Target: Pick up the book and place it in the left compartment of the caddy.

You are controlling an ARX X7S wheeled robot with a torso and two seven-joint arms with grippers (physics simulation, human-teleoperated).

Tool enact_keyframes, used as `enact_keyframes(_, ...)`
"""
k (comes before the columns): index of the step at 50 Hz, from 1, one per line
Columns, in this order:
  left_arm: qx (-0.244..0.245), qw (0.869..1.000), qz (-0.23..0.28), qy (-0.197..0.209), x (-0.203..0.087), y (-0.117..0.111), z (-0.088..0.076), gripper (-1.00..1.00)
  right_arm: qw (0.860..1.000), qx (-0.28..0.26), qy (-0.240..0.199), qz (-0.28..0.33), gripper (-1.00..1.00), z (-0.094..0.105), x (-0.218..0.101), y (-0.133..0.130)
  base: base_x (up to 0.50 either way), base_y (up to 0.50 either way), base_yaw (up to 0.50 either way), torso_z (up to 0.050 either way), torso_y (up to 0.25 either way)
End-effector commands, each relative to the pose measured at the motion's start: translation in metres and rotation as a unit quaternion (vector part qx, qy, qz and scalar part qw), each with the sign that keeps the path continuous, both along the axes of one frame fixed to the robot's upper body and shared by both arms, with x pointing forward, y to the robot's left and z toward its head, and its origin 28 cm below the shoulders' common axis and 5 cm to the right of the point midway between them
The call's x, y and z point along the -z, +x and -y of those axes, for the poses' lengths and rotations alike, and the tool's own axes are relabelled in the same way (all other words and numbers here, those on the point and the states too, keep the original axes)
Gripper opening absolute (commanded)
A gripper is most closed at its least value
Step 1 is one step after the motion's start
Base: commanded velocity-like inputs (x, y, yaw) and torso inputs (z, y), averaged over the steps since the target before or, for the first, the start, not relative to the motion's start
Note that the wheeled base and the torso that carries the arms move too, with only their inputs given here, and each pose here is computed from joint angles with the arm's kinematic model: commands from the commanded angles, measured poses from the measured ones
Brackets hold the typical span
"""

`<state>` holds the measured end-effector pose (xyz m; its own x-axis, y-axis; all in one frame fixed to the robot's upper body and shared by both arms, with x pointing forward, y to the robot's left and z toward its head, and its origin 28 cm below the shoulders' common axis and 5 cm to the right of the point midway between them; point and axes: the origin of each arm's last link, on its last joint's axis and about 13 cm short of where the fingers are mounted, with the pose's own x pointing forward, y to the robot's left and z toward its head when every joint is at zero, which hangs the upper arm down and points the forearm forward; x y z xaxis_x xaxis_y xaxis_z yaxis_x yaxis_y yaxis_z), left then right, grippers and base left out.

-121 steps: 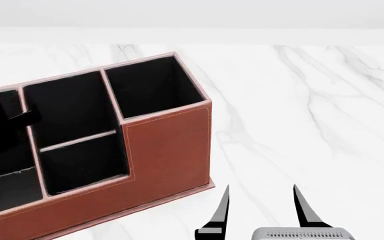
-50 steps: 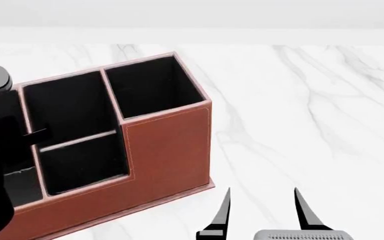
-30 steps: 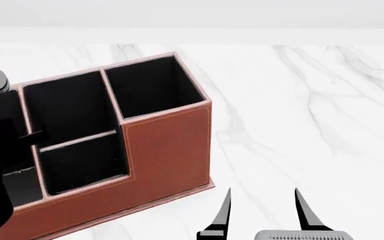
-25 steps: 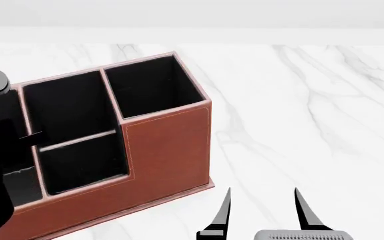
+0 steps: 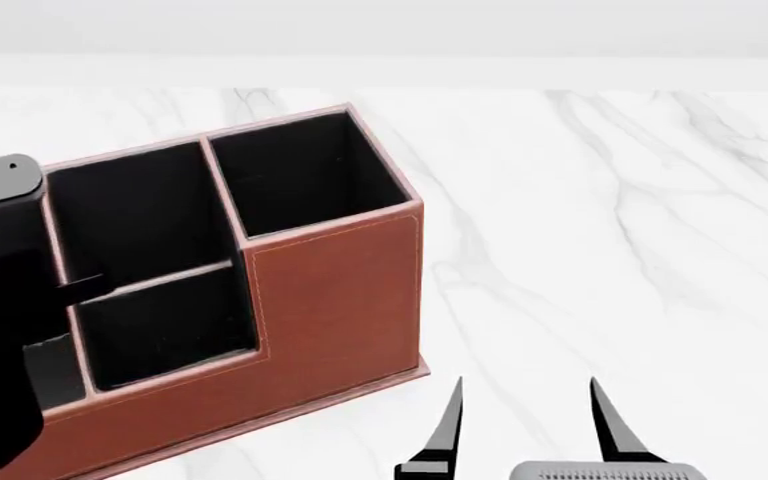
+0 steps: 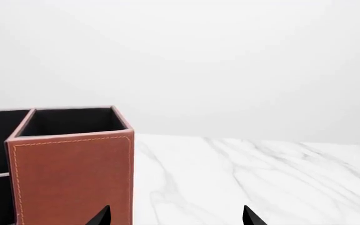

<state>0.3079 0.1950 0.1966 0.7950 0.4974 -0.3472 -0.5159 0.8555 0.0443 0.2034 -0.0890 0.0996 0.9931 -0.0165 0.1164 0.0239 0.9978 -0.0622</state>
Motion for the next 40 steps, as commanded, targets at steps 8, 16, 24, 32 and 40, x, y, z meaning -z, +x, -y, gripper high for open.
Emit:
enact_keyframes(8, 0.021, 1.0, 0.002, 0.007, 0.003, 0.013, -0.006, -1.0, 1.0, 0.003, 0.0, 0.005, 1.0, 0.002, 0.0, 0.001, 0.0, 0.0, 0.0, 0.0, 0.001)
enact_keyframes(16, 0.03, 0.999, -0.007, 0.015, 0.007, 0.021, -0.009, -1.0, 1.0, 0.004, 0.0, 0.005, 1.0, 0.002, 0.0, 0.001, 0.0, 0.0, 0.0, 0.001, 0.003)
enact_keyframes(24, 0.031, 0.999, -0.014, 0.023, 0.013, 0.026, -0.012, -1.0, 1.0, 0.004, 0.0, 0.005, 1.0, 0.002, -0.001, 0.0, 0.0, 0.0, 0.0, 0.0, 0.001)
enact_keyframes(32, 0.019, 0.999, -0.022, 0.029, 0.017, 0.032, -0.017, -1.0, 1.0, 0.004, 0.001, 0.005, 1.0, 0.002, 0.0, 0.001, 0.0, 0.0, 0.0, 0.0, 0.001)
enact_keyframes(40, 0.013, 0.999, -0.027, 0.032, 0.022, 0.034, -0.021, -1.0, 1.0, 0.004, 0.0, 0.004, 1.0, 0.002, 0.001, 0.002, 0.0, 0.0, 0.0, 0.0, 0.003)
